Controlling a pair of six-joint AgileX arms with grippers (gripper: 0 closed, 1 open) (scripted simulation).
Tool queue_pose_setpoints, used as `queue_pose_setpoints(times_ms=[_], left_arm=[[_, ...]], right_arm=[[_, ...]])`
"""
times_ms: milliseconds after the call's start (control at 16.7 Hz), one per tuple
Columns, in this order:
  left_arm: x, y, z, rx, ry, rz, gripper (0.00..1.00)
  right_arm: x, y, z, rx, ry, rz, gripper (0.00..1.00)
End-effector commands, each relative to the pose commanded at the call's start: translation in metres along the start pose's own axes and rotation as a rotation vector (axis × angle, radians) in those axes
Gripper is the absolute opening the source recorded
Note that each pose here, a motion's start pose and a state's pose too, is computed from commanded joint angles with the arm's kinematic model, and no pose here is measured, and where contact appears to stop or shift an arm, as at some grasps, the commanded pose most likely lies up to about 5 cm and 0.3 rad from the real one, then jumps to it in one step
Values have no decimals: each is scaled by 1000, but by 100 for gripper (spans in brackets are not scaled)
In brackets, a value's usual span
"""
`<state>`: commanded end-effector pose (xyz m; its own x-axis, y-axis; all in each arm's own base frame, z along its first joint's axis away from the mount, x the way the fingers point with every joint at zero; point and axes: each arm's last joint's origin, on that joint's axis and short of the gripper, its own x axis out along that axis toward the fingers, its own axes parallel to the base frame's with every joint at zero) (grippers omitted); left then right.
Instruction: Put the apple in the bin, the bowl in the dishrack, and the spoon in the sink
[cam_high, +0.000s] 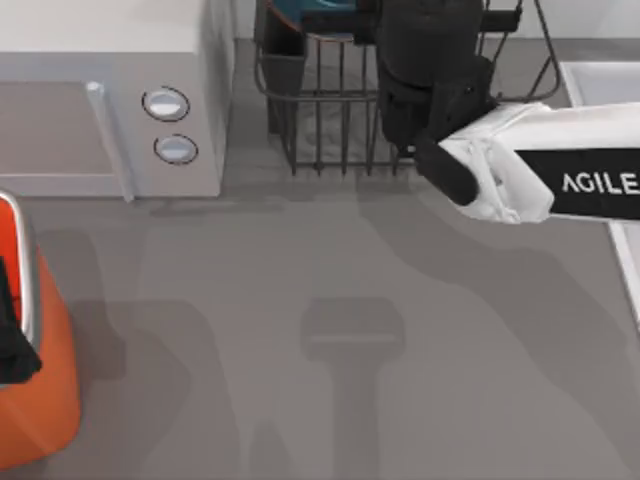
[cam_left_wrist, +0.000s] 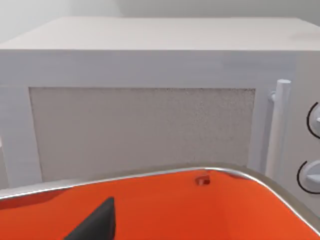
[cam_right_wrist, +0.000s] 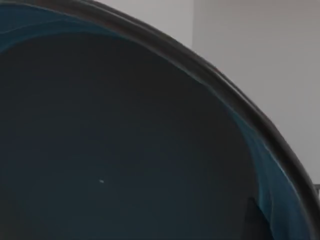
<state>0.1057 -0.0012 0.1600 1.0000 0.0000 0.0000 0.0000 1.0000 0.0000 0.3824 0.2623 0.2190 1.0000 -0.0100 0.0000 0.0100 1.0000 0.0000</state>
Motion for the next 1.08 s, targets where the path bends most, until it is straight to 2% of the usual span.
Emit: queue_pose_setpoints(times_ms=[540, 1080], left_arm=[[0, 0, 0, 0, 0, 0, 100], [0, 0, 0, 0, 0, 0, 100]], right_arm=[[0, 0, 0, 0, 0, 0, 98], [-1, 1, 0, 0, 0, 2, 100]])
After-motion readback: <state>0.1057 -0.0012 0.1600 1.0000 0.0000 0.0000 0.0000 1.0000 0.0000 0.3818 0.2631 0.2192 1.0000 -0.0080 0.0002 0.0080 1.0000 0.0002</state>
